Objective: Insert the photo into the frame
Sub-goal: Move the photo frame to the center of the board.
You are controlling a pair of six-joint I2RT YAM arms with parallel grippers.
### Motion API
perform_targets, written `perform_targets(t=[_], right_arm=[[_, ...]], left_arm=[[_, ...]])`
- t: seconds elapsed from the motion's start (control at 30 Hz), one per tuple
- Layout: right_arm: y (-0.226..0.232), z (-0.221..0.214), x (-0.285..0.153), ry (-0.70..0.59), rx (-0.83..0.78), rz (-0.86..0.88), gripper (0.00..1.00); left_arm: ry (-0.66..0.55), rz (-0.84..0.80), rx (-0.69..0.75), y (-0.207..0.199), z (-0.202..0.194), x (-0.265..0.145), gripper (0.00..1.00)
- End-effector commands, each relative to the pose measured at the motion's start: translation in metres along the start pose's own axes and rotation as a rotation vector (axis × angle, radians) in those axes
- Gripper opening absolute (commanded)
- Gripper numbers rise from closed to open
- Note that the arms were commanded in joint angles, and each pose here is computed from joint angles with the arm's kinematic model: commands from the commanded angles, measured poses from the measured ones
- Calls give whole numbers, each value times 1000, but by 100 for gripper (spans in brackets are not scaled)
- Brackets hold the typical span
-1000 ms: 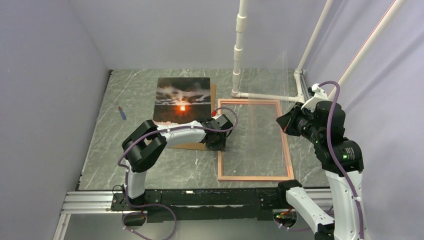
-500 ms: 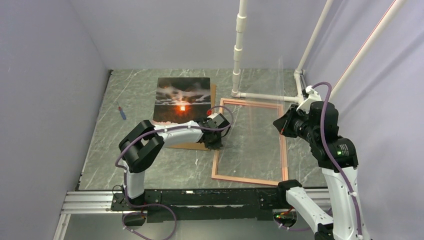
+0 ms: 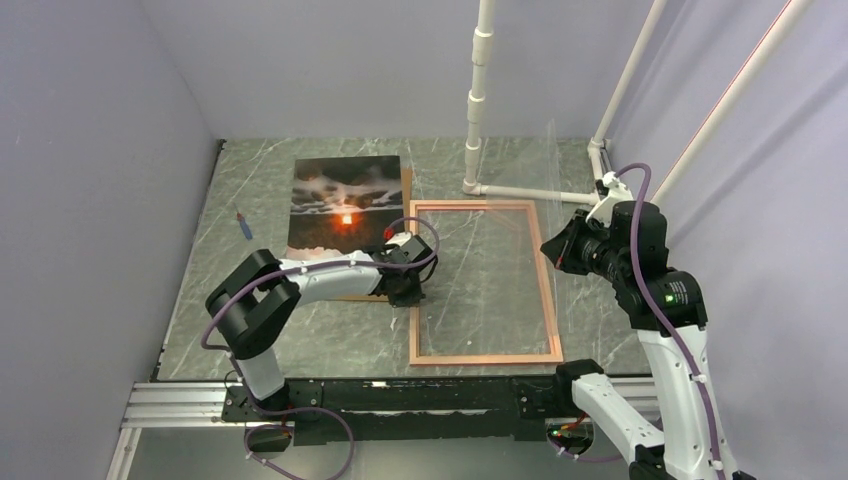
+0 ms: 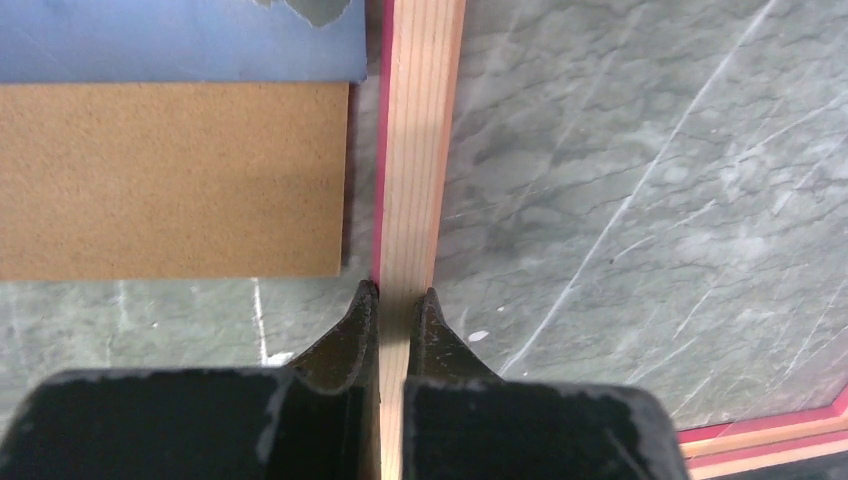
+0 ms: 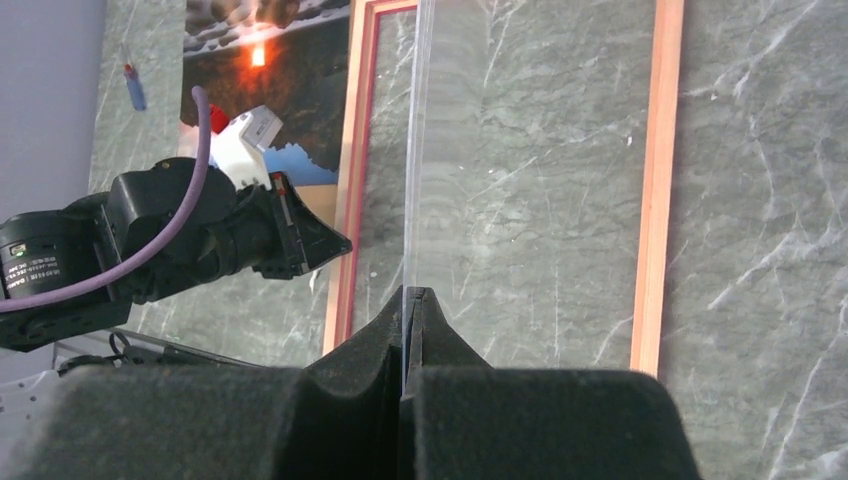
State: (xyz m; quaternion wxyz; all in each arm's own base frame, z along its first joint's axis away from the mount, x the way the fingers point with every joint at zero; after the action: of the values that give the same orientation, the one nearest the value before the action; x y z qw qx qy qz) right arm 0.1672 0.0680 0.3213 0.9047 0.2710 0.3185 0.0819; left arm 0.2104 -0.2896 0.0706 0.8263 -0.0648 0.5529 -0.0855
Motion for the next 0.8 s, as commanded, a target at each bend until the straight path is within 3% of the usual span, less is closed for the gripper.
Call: perform_targets(t=[0.0, 0.63, 0.77], right_arm=[[9, 11, 3, -51, -22, 61, 0], [14, 8, 15, -20, -14, 108, 0], [15, 8, 18, -11, -9, 120, 0]], left_arm=[[36, 133, -67, 34, -18, -3, 0], [22, 159, 58, 45, -13, -9, 0], [15, 85, 100, 33, -6, -14, 16]])
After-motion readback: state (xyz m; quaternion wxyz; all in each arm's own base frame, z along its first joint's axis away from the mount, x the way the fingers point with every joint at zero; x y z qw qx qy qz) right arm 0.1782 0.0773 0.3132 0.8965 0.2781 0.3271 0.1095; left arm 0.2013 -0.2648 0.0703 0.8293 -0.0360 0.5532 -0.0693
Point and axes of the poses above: each gripper's point midway between its finger pads, its own x axis out along the fingers, its own y axis along the line the jaws close on, z = x × y, the point moved 5 cm from there along -x, back along the fingers, and after that the axes turned 10 degrees about x, right-handed, at the moved point
